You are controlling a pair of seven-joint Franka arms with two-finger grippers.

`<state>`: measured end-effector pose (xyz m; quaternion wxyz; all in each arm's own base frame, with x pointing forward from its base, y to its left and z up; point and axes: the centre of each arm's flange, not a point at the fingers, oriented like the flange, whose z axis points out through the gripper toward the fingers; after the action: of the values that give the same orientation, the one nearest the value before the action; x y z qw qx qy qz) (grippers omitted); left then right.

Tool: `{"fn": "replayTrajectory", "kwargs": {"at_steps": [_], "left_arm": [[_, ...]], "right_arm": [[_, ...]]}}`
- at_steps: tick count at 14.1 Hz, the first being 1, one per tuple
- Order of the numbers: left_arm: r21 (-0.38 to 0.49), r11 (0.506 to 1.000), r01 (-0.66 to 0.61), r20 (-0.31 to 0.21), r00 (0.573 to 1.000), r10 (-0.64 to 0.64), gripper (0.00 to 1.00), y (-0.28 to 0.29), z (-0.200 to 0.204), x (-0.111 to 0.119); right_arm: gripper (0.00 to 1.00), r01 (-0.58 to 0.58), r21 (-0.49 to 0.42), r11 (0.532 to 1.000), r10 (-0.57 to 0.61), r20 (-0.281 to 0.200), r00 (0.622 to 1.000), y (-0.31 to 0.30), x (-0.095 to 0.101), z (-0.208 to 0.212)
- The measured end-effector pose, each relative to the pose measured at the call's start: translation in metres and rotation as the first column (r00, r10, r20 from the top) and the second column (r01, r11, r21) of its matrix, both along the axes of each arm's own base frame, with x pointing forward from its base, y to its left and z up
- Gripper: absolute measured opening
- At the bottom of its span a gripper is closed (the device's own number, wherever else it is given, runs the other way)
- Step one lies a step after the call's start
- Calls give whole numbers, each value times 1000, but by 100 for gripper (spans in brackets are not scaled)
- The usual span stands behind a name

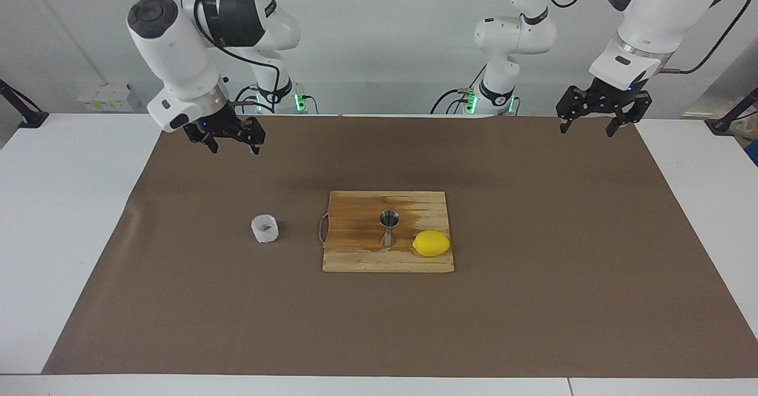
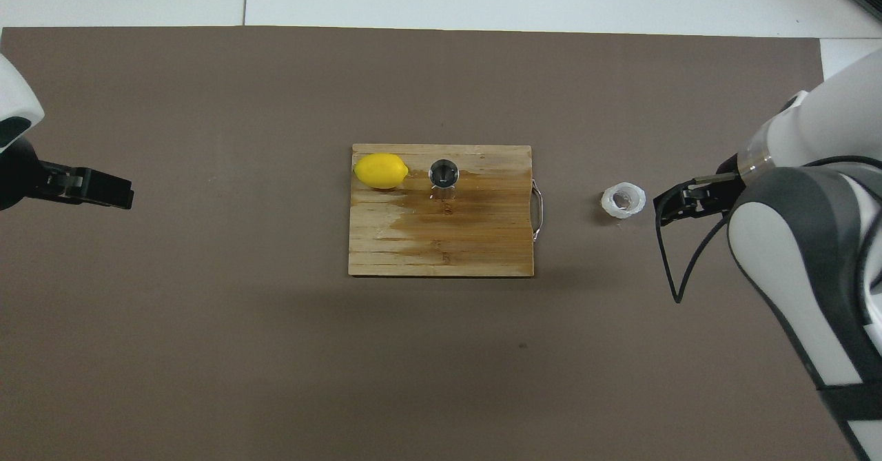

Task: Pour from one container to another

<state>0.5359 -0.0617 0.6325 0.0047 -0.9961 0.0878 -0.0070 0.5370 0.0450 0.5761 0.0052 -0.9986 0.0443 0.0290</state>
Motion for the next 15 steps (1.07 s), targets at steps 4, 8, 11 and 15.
{"fn": "replayTrajectory", "kwargs": {"at_steps": [4, 8, 11, 15], "left_arm": [[0, 1000, 0, 0, 1000, 0, 100, 0, 0, 0], [0, 1000, 0, 0, 1000, 0, 100, 0, 0, 0], [0, 1000, 0, 0, 1000, 0, 100, 0, 0, 0], [0, 1000, 0, 2, 1000, 0, 100, 0, 0, 0]], "right_arm": [[100, -3, -2, 1000, 3, 48, 999, 2, -12, 26], [100, 22, -2, 1000, -22, 28, 999, -11, -12, 27], [100, 28, -1, 1000, -28, 32, 999, -14, -12, 30], [100, 54, 3, 999, -54, 27, 998, -24, -11, 29]]}}
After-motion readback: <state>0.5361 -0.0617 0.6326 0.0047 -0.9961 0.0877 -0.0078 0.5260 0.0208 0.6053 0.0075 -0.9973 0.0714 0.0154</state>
